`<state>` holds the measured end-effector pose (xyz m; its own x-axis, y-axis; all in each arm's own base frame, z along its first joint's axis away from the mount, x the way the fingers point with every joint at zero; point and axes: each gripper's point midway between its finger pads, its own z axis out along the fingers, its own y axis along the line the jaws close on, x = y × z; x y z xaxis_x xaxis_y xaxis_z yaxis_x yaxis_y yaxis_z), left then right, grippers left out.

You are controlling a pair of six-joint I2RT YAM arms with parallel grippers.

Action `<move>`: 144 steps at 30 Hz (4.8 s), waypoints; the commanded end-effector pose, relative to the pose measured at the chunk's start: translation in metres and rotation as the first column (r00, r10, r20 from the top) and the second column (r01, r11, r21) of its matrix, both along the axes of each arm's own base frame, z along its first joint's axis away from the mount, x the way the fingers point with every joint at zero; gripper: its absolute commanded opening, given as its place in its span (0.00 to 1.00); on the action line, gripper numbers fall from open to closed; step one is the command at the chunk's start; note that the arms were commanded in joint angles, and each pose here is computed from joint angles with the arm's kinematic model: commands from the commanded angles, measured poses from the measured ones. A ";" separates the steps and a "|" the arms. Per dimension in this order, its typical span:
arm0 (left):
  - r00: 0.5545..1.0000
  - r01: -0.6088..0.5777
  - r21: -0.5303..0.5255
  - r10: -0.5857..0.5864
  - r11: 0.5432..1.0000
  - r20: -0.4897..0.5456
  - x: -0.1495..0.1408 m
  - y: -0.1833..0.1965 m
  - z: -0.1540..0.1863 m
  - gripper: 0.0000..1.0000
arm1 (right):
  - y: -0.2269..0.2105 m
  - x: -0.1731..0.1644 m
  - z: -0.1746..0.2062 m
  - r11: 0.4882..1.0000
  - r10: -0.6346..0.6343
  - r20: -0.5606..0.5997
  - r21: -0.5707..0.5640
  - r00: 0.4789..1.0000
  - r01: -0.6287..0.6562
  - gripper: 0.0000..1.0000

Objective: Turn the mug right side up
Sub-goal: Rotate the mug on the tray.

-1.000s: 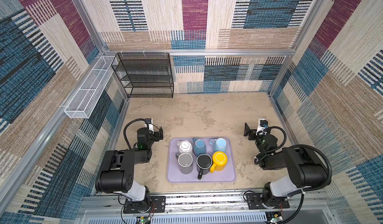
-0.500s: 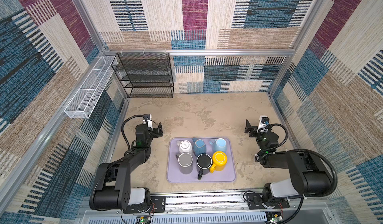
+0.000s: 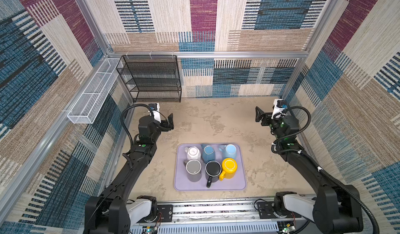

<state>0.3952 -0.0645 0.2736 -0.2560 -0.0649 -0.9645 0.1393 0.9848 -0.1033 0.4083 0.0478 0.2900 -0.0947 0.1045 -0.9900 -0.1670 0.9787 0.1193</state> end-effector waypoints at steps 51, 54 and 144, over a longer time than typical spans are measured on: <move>0.823 0.218 -0.084 -0.230 0.972 -0.520 -0.088 -0.080 -0.063 1.00 | 0.172 -0.116 -0.174 0.870 0.184 -0.849 -0.093 0.495 -0.484 0.99; 0.819 0.226 -0.086 -0.237 0.970 -0.523 -0.086 -0.082 -0.064 1.00 | 0.170 -0.123 -0.179 0.867 0.177 -0.861 -0.093 0.477 -0.490 1.00; 0.807 0.280 -0.112 -0.297 0.953 -0.511 -0.105 -0.089 -0.059 1.00 | 0.147 -0.106 -0.197 0.675 -0.086 -0.894 -0.378 0.440 -0.634 0.62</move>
